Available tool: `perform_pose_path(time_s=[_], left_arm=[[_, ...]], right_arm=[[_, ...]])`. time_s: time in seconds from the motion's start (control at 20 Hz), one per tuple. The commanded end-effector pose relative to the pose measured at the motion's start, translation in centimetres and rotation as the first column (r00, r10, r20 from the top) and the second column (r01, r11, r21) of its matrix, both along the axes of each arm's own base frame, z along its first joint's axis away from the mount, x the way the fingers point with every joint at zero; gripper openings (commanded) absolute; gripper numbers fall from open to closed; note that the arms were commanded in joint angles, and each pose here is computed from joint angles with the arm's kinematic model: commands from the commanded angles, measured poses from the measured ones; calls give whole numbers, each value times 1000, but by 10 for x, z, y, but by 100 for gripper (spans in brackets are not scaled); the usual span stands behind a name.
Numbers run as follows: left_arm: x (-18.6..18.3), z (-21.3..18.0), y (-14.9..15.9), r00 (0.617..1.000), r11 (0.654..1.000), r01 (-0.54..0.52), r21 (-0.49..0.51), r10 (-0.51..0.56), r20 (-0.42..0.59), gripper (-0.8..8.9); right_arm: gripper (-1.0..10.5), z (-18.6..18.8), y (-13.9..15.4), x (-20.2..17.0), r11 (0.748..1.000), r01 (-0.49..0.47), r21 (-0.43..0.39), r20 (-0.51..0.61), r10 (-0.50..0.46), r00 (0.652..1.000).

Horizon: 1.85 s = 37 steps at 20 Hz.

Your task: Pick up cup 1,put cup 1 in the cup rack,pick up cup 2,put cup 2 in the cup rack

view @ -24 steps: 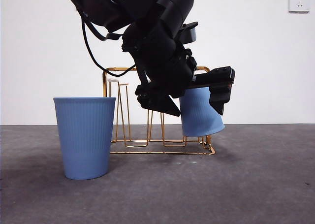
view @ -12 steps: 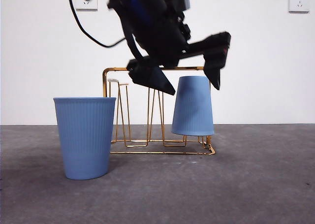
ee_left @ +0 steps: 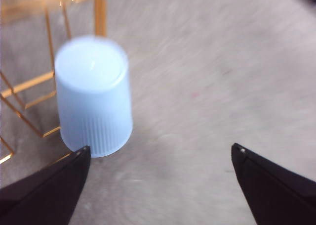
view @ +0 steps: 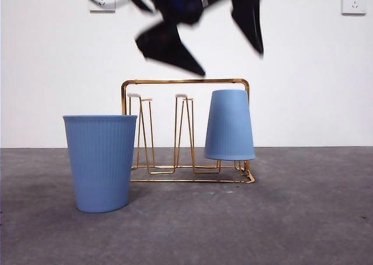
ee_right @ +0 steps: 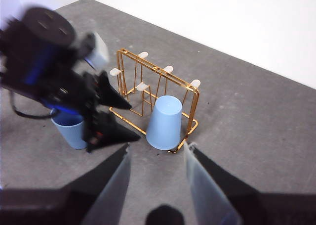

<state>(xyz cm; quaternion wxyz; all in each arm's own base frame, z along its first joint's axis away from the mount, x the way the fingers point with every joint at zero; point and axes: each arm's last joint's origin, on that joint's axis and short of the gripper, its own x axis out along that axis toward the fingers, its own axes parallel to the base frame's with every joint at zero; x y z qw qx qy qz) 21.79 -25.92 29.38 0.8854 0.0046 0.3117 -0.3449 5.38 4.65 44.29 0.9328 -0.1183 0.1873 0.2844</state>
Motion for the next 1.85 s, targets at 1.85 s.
perform_pose_path(time_s=[1.85], left_arm=[[-181,104,227,964,975,-202,-90,214,158,480]], right_arm=[[377,-217,248,213,987,-161,11,-640,131,757]])
